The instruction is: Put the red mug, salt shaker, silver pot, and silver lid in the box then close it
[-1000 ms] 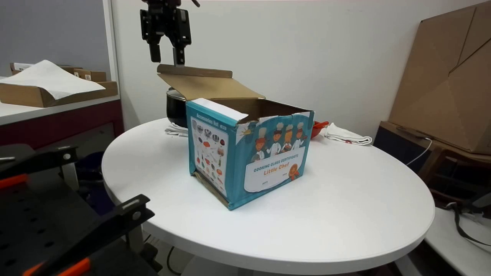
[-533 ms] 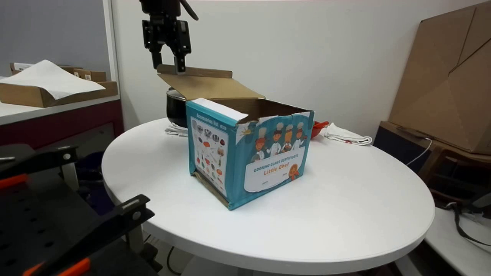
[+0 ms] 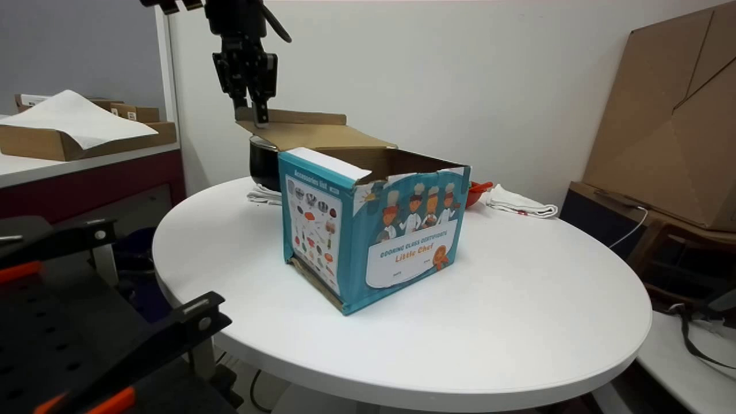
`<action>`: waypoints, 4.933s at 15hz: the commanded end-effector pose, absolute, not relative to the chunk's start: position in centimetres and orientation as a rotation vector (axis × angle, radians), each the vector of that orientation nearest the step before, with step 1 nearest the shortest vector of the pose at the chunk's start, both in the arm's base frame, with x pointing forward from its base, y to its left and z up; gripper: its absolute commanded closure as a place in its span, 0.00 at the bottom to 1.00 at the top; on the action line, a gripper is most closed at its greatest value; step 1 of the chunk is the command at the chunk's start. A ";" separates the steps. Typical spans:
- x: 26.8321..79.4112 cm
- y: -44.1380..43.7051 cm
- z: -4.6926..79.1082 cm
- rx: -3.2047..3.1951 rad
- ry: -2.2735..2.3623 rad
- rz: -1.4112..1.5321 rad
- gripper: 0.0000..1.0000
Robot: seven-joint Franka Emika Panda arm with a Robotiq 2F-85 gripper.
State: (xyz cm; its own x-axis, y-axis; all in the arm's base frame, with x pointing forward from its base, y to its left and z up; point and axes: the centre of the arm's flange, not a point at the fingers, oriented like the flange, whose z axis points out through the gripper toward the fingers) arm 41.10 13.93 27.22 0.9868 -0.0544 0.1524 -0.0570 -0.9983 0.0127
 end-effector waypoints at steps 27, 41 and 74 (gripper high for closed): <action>35.6 -11.6 34.7 3.316 -0.404 0.244 0.99; 33.8 -18.9 23.8 3.117 -0.536 -0.152 0.99; 35.4 -11.4 39.9 3.130 -0.006 0.132 0.00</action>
